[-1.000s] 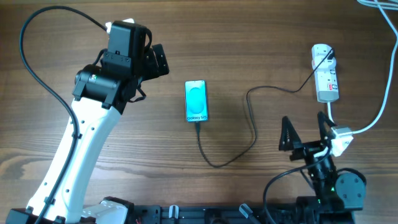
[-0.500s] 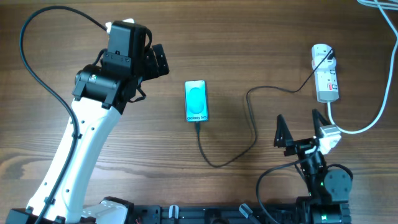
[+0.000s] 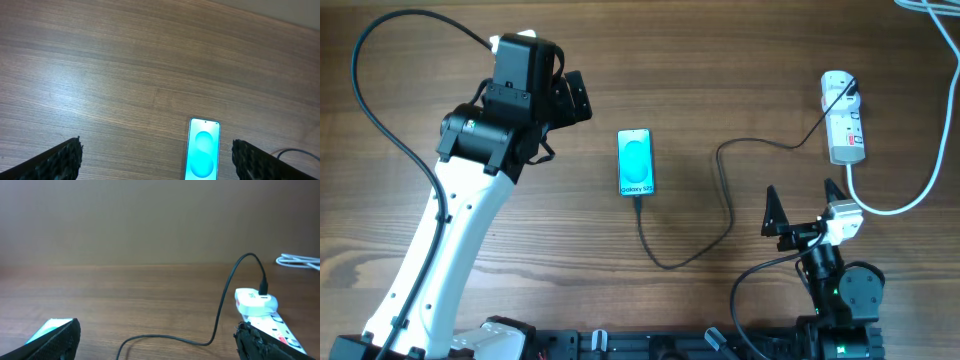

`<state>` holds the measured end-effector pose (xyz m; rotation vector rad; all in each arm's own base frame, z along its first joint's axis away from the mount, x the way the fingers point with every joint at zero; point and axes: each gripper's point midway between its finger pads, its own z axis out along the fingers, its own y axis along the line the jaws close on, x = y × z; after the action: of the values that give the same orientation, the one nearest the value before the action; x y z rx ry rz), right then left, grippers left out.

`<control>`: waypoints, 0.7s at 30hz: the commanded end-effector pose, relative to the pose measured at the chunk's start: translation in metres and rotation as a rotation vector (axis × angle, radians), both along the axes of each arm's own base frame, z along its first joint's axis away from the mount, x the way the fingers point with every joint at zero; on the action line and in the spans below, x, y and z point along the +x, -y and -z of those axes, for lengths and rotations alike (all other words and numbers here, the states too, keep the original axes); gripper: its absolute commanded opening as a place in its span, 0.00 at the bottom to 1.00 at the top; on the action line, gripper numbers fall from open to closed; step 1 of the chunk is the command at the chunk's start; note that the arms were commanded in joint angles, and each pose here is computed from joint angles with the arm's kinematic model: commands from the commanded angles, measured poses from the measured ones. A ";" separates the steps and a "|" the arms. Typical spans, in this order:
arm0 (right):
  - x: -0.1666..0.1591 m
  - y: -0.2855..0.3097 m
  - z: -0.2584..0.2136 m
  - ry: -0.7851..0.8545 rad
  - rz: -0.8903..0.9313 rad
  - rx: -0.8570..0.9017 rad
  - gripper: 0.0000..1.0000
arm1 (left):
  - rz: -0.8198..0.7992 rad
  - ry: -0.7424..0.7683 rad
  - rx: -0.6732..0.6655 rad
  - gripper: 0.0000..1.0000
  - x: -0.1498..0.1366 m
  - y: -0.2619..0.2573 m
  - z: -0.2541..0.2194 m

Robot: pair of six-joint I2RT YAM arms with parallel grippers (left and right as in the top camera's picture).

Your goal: Plug charger to phone and switch on socket

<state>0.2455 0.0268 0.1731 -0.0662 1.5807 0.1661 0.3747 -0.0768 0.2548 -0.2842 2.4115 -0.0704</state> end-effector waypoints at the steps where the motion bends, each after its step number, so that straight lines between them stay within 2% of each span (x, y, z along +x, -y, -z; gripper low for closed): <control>1: 0.000 0.005 -0.002 0.019 0.027 -0.073 1.00 | -0.022 -0.001 0.006 1.00 0.002 -0.003 0.002; 21: 0.000 0.004 -0.003 0.026 0.024 -0.085 1.00 | -0.022 -0.001 0.006 1.00 0.002 -0.003 0.002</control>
<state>0.2459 0.0238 0.1731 -0.1069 1.5769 0.0983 0.3747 -0.0768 0.2548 -0.2842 2.4115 -0.0704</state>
